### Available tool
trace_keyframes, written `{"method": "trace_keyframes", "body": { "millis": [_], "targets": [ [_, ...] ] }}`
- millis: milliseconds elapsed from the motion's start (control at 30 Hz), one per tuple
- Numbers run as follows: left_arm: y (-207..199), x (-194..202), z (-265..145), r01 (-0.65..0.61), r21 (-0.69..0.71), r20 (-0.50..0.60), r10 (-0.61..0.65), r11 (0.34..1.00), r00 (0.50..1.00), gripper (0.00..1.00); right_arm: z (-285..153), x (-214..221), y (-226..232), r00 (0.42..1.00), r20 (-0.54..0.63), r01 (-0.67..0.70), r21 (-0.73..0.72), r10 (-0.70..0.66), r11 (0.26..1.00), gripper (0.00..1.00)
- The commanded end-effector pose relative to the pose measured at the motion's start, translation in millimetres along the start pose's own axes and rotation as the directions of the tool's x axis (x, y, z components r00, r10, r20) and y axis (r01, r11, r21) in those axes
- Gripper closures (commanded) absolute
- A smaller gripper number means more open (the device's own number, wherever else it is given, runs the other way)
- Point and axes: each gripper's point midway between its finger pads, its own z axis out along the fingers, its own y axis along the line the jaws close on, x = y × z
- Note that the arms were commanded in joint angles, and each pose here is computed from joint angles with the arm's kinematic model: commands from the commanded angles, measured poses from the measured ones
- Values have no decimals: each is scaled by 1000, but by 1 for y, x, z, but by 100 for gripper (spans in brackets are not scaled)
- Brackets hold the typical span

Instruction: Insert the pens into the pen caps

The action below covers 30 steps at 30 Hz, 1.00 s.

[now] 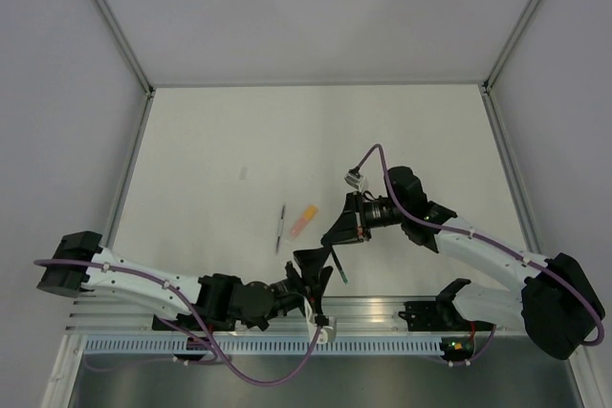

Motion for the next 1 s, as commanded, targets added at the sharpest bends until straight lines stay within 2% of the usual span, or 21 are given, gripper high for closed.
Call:
{"method": "trace_keyframes", "body": {
  "millis": [0,200,433,500,533,633,700,733,767,800,867,900,933,967],
  "targets": [
    [13,-15,4,-19,-22,36,20,1000,999,39,2,2,17,999,-7,39,-22,-39,999,100],
    [0,-19,12,-22,18,45,21,1000,999,42,8,11,23,998,-27,52,-21,-52,998,100],
    [-12,-25,20,-25,55,57,21,998,998,55,10,14,25,998,-36,51,-27,-52,998,100],
    [-13,-25,21,-21,62,60,17,998,998,62,10,14,25,998,-38,50,-27,-51,998,100],
    [-15,-25,20,-16,68,61,12,998,998,75,10,14,24,998,-39,46,-25,-47,999,100],
    [-11,-25,17,-1,57,69,-3,998,998,94,11,14,24,998,-40,44,-31,-46,999,100],
    [-7,-28,14,18,47,85,-22,999,996,98,12,13,26,998,-39,49,-39,-51,998,99],
    [-5,-28,13,31,44,91,-35,999,995,98,12,12,27,998,-39,54,-43,-55,998,93],
    [-1,-30,11,44,34,98,-47,998,994,98,12,13,27,997,-43,59,-48,-61,997,84],
    [12,-34,7,80,-1,122,-79,997,989,98,12,12,29,997,-42,70,-53,-72,996,62],
    [26,-38,0,146,-33,149,-140,989,979,98,12,4,29,989,-3,151,-23,-151,988,43],
    [36,-40,-4,188,-53,163,-177,981,971,98,9,5,18,990,-8,140,46,-140,989,31],
    [48,-40,-12,267,-63,180,-252,962,951,98,5,-4,27,979,27,198,75,-201,977,29],
    [60,-42,-17,317,-78,190,-298,945,935,98,2,-21,17,951,89,279,166,-297,946,29]
  ]
}}
